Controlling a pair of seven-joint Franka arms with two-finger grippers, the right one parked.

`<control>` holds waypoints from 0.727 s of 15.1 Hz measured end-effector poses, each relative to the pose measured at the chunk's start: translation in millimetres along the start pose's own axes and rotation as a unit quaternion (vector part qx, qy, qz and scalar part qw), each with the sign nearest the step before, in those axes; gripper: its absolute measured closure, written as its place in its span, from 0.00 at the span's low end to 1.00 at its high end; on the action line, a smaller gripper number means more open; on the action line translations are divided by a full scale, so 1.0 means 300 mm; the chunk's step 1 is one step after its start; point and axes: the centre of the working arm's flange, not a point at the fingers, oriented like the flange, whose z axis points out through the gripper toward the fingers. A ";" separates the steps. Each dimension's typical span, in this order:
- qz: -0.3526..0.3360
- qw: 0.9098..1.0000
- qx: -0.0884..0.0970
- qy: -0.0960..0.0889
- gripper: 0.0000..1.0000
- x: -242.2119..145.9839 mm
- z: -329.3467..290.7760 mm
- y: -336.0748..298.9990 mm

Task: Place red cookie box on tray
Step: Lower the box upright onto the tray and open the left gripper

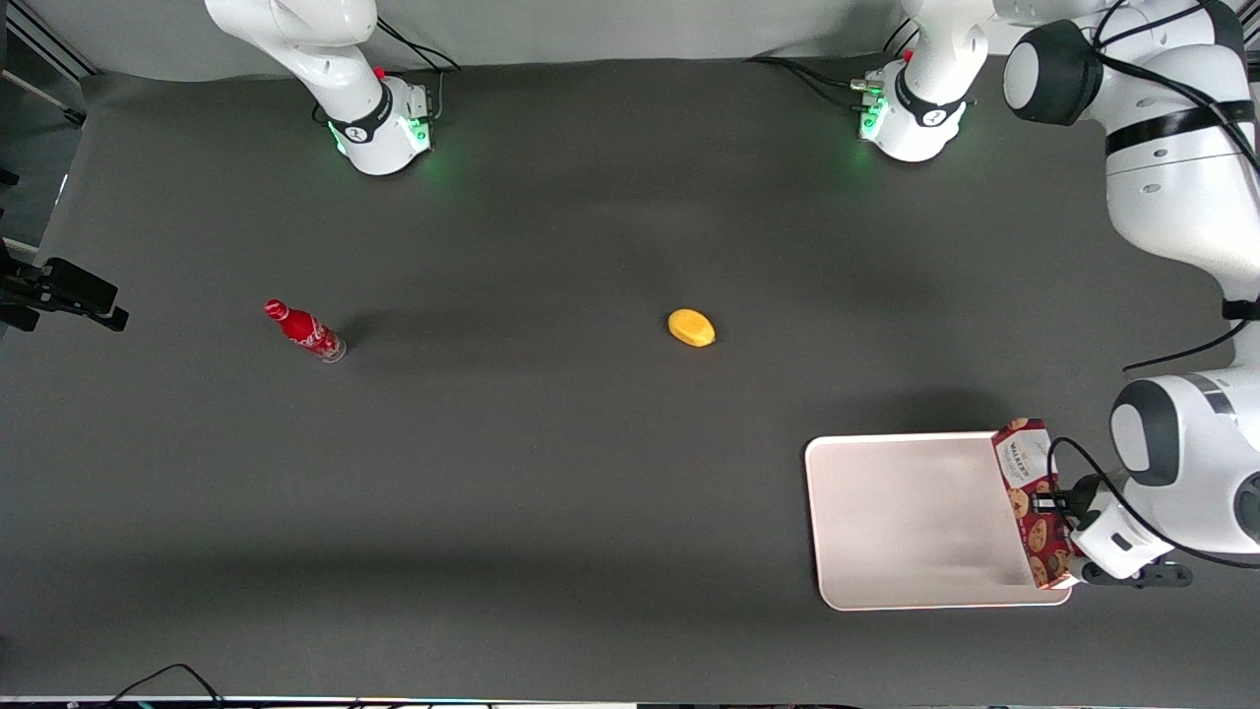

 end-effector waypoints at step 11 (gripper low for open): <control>-0.014 0.999 0.009 0.039 0.37 0.024 0.007 -0.064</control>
